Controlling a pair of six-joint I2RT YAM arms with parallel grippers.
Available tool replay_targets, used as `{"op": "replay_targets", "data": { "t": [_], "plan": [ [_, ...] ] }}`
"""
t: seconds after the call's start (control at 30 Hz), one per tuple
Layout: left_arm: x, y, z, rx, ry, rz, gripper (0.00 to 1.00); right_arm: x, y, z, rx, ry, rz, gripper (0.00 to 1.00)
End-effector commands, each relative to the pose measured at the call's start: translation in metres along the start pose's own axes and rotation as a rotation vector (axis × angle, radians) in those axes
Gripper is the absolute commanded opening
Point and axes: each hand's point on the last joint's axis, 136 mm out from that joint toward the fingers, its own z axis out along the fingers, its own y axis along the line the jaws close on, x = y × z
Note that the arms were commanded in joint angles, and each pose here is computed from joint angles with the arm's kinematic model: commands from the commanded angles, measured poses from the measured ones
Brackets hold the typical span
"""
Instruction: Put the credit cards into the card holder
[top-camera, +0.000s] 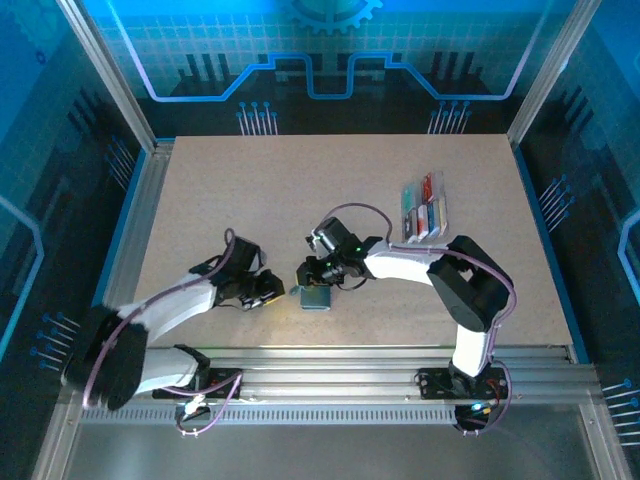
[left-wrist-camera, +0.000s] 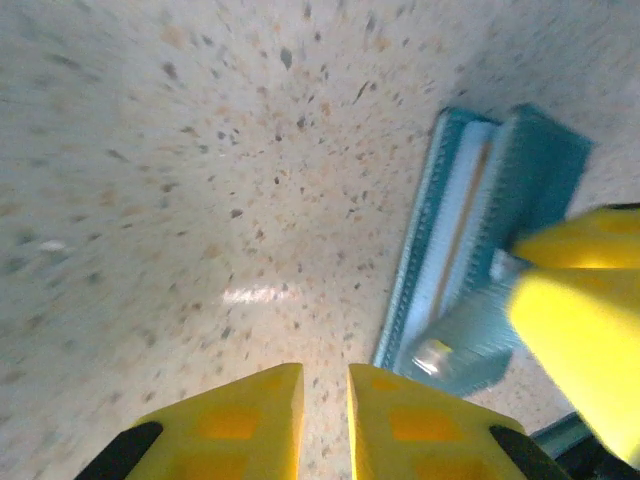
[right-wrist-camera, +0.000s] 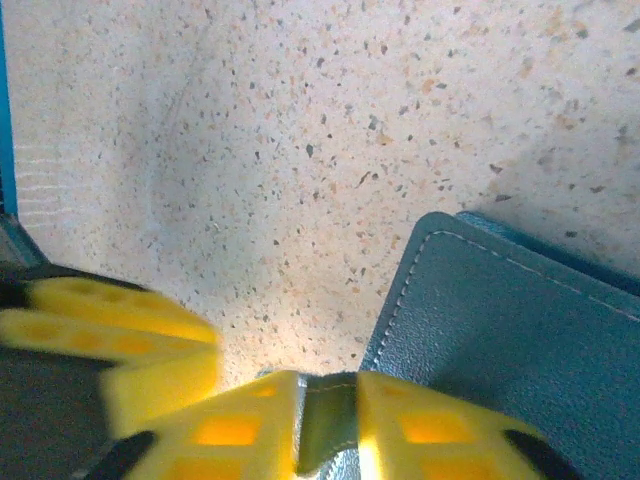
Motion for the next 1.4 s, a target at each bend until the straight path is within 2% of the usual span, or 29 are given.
{"op": "replay_targets", "data": {
  "t": [0.0,0.1,0.2,0.4,0.53,0.67,0.9,1.17,1.37],
  "plan": [
    [0.003,0.019,-0.027,-0.109,-0.047,-0.030,0.21,0.006,0.003,0.007,0.021,0.034,-0.039,0.36],
    [-0.002,0.008,-0.041,-0.098,-0.068,0.004,0.21,0.004,0.029,0.001,-0.042,0.058,-0.107,0.49],
    [-0.009,-0.010,-0.045,-0.053,-0.071,0.044,0.19,-0.003,0.038,-0.013,-0.069,0.062,-0.125,0.52],
    [-0.011,-0.065,-0.029,0.013,-0.004,0.171,0.16,-0.016,-0.004,-0.068,0.118,-0.052,-0.062,0.52],
    [-0.010,-0.087,0.000,0.017,0.053,0.208,0.12,-0.010,-0.043,-0.090,0.169,-0.078,0.042,0.45],
    [-0.010,-0.076,0.028,-0.022,0.100,0.191,0.10,-0.003,-0.051,-0.090,0.128,-0.055,0.059,0.43],
    [-0.006,-0.039,0.055,-0.103,0.149,0.162,0.09,0.006,-0.048,-0.059,0.028,0.022,0.071,0.51],
    [0.004,-0.003,0.072,-0.167,0.190,0.134,0.08,0.018,-0.053,-0.031,0.026,0.087,0.082,0.61],
    [0.009,0.010,0.076,-0.177,0.195,0.115,0.08,0.023,-0.034,-0.008,-0.064,0.137,0.086,0.56]
  ]
}}
